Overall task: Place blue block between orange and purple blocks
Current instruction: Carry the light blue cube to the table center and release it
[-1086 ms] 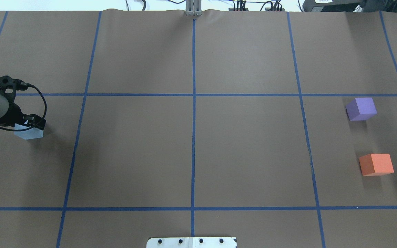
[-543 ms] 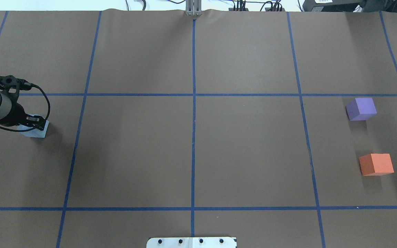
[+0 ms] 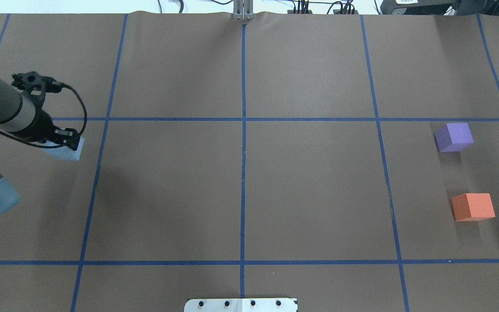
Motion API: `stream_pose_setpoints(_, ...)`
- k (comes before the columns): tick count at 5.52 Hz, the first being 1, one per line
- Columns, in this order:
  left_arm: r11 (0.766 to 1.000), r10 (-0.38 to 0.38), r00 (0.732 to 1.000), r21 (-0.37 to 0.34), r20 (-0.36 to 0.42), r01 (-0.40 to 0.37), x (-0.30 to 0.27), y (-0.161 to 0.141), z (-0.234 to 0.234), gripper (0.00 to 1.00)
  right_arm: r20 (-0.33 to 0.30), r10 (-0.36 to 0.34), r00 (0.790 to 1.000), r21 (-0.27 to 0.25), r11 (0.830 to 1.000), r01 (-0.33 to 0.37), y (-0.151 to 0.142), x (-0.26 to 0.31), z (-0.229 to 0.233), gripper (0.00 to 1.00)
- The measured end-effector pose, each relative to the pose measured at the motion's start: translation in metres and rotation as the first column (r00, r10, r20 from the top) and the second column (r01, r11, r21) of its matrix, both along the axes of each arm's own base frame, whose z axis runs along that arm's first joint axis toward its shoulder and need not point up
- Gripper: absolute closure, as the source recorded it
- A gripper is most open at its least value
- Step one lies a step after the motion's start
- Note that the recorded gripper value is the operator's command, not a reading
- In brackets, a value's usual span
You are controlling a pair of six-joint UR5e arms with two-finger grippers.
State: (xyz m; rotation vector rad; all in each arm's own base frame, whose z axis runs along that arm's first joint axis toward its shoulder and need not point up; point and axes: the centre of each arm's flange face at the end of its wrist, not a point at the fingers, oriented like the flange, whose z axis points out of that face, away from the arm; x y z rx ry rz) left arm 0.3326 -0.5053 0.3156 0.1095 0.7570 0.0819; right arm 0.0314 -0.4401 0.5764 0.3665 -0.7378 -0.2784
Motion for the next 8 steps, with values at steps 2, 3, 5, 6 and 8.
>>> stream_pose_setpoints(2,0.998,-0.002,1.0,-0.066,-0.027,0.0,0.105,-0.002,-0.105,0.73,0.001,0.001,1.0,-0.001,1.0,-0.001,0.0,0.0,0.0,0.0)
stream_pose_setpoints(3,0.996,0.008,1.0,-0.092,-0.024,-0.01,0.167,0.005,-0.14,0.51,0.002,0.002,1.0,-0.001,1.0,-0.002,0.0,0.0,0.0,0.0)
stream_pose_setpoints(5,0.996,0.019,1.0,-0.085,-0.024,-0.021,0.259,0.025,-0.152,0.48,0.002,0.003,1.0,-0.003,1.0,-0.003,0.0,0.0,0.0,0.0)
stream_pose_setpoints(6,0.996,0.019,1.0,-0.087,-0.024,-0.021,0.288,0.031,-0.155,0.3,0.002,0.003,1.0,-0.004,1.0,-0.003,0.0,0.0,0.0,0.0)
stream_pose_setpoints(8,0.995,0.036,0.999,-0.087,-0.016,-0.037,0.313,0.045,-0.159,0.0,0.002,0.003,1.0,-0.004,1.0,-0.003,0.0,0.0,0.0,0.0)
